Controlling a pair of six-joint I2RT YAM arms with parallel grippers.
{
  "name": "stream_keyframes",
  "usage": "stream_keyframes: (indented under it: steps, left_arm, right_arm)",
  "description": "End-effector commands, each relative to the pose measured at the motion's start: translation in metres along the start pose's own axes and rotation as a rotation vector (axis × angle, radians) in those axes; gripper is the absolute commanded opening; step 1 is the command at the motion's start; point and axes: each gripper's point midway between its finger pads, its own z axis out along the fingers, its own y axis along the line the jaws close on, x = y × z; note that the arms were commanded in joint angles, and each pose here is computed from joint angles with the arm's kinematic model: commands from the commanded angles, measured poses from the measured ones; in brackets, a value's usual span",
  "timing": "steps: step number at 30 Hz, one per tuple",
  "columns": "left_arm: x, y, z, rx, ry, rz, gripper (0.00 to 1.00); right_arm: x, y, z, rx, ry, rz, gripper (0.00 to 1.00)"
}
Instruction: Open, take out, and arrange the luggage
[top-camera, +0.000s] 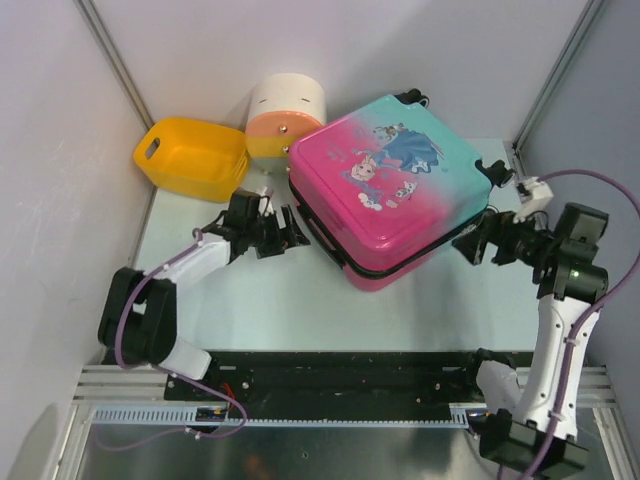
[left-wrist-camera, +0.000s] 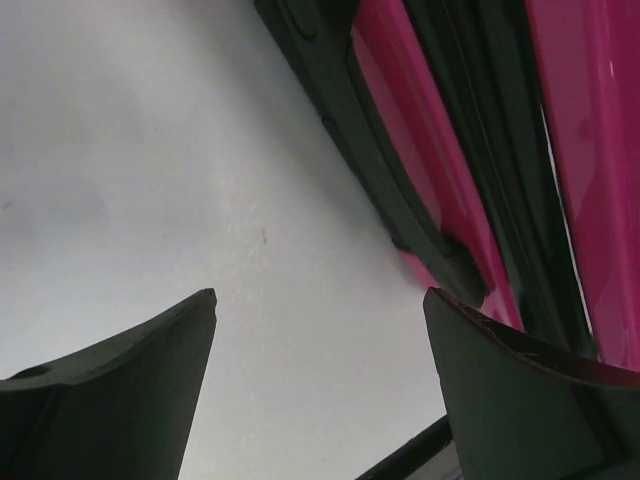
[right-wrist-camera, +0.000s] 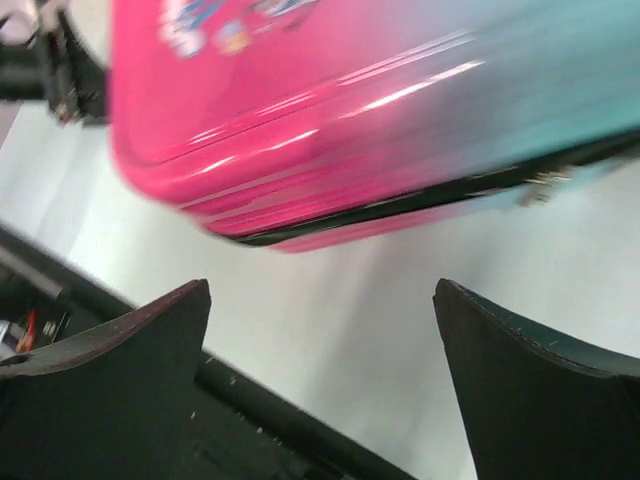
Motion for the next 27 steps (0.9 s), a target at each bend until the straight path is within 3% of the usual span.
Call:
stream_keyframes:
  steps: [1, 10, 14, 19, 24, 25, 27]
  left_arm:
    - [-0.028, -0.033, 0.020, 0.068, -0.052, -0.068, 0.88]
    - [-0.011, -0.036, 0.081, 0.048, 0.044, -0.120, 0.80]
    - [0.001, -0.042, 0.099, 0.060, 0.092, -0.108, 0.68]
    - [0.020, -0.030, 0.105, 0.016, 0.120, -0.124, 0.46]
    - [0.031, -0.017, 0.098, -0.024, 0.132, -0.115, 0.05]
    - [0.029, -0.014, 0.094, -0.037, 0.121, -0.108, 0.00]
    - [0.031, -0.009, 0.084, -0.051, 0.120, -0.088, 0.00]
  right_arm:
    - [-0.025, -0.064, -0.020, 0.219, -0.100, 0.037, 1.00]
    - [-0.014, -0.125, -0.047, 0.381, -0.092, 0.051, 1.00]
    - [-0.010, -0.148, -0.063, 0.417, -0.115, 0.076, 1.00]
    - [0.014, -0.172, -0.077, 0.440, -0.085, 0.147, 1.00]
    - [0.041, -0.176, -0.080, 0.383, -0.028, 0.141, 1.00]
    - [0.044, -0.176, -0.078, 0.353, -0.026, 0.126, 1.00]
    - [0.056, -0.168, -0.077, 0.297, 0.018, 0.045, 1.00]
